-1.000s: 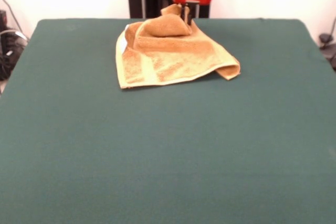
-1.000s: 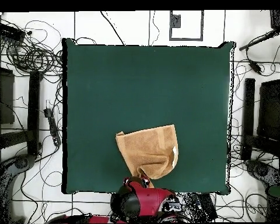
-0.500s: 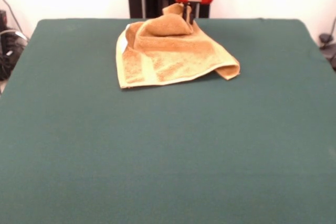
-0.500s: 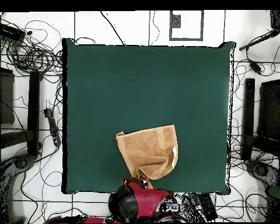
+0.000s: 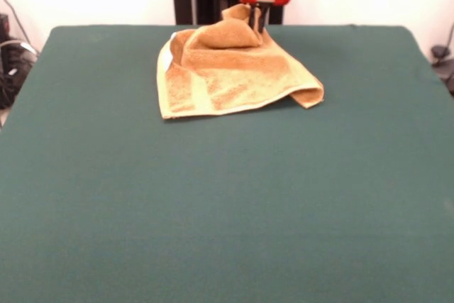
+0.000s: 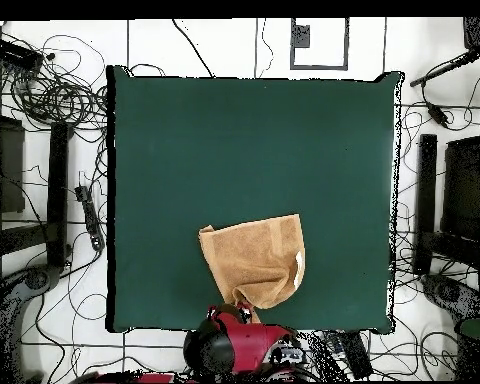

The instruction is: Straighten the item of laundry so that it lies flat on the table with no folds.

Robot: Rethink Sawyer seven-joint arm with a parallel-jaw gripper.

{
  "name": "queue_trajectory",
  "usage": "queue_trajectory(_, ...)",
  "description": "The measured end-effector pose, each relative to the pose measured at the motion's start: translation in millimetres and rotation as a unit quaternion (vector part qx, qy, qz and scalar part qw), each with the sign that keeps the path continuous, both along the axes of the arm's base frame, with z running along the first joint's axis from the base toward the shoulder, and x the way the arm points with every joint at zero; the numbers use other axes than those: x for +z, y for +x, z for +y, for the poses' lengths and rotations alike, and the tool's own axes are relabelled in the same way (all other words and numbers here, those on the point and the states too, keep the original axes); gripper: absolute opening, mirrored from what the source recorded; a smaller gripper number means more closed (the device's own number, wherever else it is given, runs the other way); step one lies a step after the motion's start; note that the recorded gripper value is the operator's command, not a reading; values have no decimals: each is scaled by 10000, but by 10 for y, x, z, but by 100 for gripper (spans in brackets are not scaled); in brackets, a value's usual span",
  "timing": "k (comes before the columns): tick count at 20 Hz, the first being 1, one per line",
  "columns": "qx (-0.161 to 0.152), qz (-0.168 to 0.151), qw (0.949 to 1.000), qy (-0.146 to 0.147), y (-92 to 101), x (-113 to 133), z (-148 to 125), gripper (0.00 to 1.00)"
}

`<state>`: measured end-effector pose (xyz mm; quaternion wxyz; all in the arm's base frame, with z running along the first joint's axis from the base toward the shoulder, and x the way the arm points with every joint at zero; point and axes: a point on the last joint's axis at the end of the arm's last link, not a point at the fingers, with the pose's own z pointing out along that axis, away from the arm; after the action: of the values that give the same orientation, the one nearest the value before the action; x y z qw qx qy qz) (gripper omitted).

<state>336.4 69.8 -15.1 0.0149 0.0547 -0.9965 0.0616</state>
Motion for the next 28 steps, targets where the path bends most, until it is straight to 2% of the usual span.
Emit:
queue_trajectory(12, -8, 9, 10000, 0, -8, 2, 2, 0)
queue_trajectory(18, -39, -32, 10000, 31, -81, 24, 4, 0)
queue_trajectory(22, -9, -158, 9998, 97, -175, 30, 12, 0)
queue_trajectory(28, 46, -174, 9996, 196, -446, -59, 56, 0)
